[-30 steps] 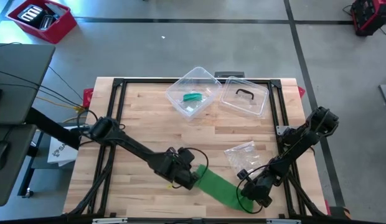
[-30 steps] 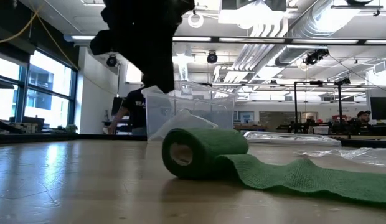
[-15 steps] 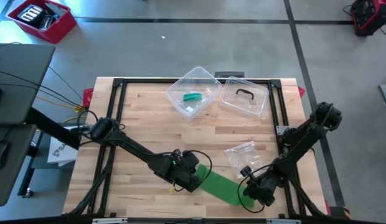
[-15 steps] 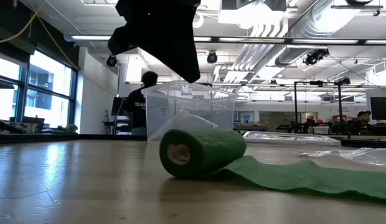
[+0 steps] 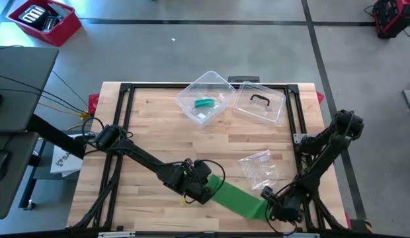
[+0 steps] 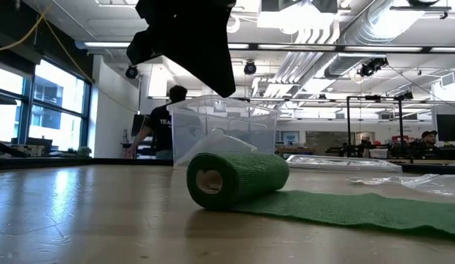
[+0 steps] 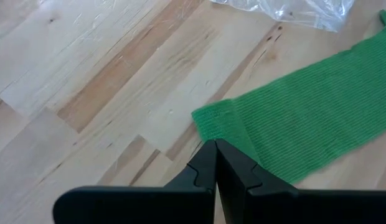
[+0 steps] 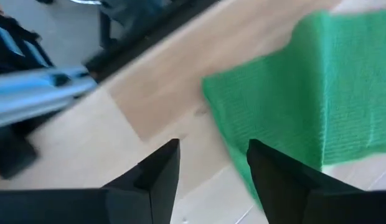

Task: Roll bandage
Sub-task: Roll the green bandage

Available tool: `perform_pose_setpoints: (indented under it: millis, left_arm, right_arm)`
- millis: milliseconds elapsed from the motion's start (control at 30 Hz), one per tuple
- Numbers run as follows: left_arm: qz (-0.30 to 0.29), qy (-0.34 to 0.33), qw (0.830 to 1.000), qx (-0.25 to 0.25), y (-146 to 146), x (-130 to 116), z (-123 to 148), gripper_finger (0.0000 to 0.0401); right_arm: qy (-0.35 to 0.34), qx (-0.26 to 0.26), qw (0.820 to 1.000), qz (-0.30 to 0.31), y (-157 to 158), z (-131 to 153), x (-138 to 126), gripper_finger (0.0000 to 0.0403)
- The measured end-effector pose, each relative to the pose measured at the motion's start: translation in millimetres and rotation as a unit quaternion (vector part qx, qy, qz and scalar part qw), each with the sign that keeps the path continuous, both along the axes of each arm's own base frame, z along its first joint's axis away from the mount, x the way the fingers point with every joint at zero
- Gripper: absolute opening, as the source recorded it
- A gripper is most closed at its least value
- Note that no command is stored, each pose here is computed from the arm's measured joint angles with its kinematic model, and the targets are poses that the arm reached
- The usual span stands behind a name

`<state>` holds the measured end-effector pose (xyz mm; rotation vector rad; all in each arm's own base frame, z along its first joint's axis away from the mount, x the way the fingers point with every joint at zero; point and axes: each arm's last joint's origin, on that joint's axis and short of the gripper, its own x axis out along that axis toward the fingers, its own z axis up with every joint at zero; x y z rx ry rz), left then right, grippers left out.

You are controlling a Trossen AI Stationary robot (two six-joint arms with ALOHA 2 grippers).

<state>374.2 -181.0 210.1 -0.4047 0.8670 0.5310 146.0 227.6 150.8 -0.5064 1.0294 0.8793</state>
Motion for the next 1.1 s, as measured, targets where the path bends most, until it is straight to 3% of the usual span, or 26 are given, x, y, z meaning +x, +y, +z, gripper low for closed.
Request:
perform_pose_setpoints:
  millis: [233, 467, 633, 867, 1100]
  left_arm:
    - [0.003, -0.002, 1.0, -0.003, 0, 0, 0, 0.0]
    - [0.001, -0.02, 1.0, -0.006, -1, 3, 2, 0.0]
    - [0.006, -0.029, 1.0, 0.0, -2, 6, 0, 0.0]
    - [0.069, 0.035, 0.997, -0.029, 7, -8, -17, 0.0]
    - [0.067, -0.005, 0.991, -0.119, 6, -2, -50, 0.0]
  right_arm:
    - [-0.012, -0.025, 1.0, -0.013, 3, -22, 4, 0.0126]
    - [0.006, -0.013, 1.0, -0.016, 8, -20, 0, 0.001]
    - [0.031, 0.025, 0.999, -0.024, 19, -4, -4, 0.0008]
    - [0.029, 0.023, 0.999, -0.026, 22, -3, -7, 0.0001]
    - [0.032, 0.017, 0.999, -0.027, 21, -3, -8, 0.0001]
